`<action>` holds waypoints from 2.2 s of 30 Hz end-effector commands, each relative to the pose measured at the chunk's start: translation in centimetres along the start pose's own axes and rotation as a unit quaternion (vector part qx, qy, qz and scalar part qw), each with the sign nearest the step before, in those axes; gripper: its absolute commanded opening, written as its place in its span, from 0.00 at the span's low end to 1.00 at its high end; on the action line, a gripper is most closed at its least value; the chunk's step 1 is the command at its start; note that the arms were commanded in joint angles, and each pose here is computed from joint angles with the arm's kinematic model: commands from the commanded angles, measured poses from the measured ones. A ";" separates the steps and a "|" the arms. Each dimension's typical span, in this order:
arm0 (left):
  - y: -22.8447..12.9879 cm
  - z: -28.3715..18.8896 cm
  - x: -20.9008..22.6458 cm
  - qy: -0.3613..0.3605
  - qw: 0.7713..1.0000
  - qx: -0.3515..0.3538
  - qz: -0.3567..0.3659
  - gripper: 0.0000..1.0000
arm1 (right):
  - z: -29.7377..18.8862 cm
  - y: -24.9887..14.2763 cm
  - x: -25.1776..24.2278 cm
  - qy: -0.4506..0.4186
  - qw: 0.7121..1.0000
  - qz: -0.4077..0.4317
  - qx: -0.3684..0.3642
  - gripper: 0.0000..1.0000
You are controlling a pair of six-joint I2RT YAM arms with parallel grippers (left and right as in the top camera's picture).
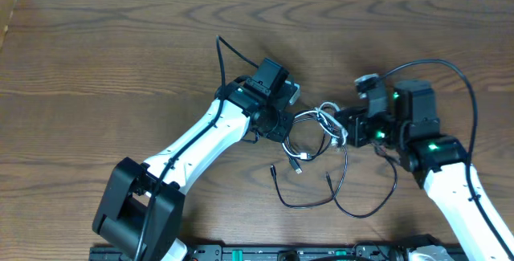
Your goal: Untangle cables
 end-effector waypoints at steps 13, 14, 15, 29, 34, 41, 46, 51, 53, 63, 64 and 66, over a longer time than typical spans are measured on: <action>-0.9 1.0 -1.0 -0.004 1.000 0.018 0.010 0.11 | -1.5 -2.3 -10.0 -0.292 0.955 -0.005 0.054 0.01; -0.9 1.0 -1.0 -0.004 1.000 0.018 0.010 0.11 | -1.3 -2.5 -10.3 -0.299 0.952 -0.007 0.062 0.01; -0.9 1.0 -1.0 -0.004 1.000 0.018 0.010 0.11 | -1.0 -2.9 -11.1 -0.315 0.946 -0.007 0.073 0.01; 0.2 1.0 -1.4 -0.014 1.000 -0.008 -0.020 0.51 | 3.8 -5.6 -12.7 -0.275 0.953 0.028 0.125 0.01; 1.0 1.0 -1.8 -0.024 0.999 -0.028 -0.037 0.51 | 4.0 -5.2 -11.6 -0.239 0.964 0.029 0.113 0.01; 1.9 1.2 -3.9 -0.047 0.997 -0.058 -0.034 0.51 | 4.4 -5.1 -10.9 -0.210 0.971 0.032 0.108 0.01; 1.6 1.6 -5.8 -0.046 0.996 -0.071 -0.003 0.42 | 4.4 -5.1 -10.9 -0.210 0.971 0.032 0.108 0.01; 1.1 2.3 -6.2 0.012 0.996 -0.089 0.018 0.42 | 4.4 -5.1 -10.9 -0.210 0.971 0.032 0.109 0.01; 0.7 2.9 -6.5 0.014 0.996 -0.081 0.024 0.42 | 4.4 -5.1 -10.9 -0.210 0.971 0.032 0.109 0.01; -0.3 6.4 -3.0 0.116 0.992 -0.053 0.001 0.41 | 4.4 -5.1 -10.9 -0.210 0.971 0.032 0.109 0.01; -0.3 6.2 -2.5 0.131 0.990 -0.057 -0.007 0.41 | 4.4 -5.1 -10.9 -0.210 0.971 0.032 0.109 0.01; -0.5 6.2 -2.3 0.138 0.989 -0.055 -0.009 0.41 | 4.4 -5.1 -10.9 -0.210 0.971 0.032 0.108 0.01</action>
Point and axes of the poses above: each gripper's point midway between its finger pads, its own z axis out along the fingers, its own x axis along the line the jaws close on, y = z × x, the point moved 4 cm from there along -z, back along the fingers, and after that the axes turned 10 degrees about -z, right-handed, at the moved point
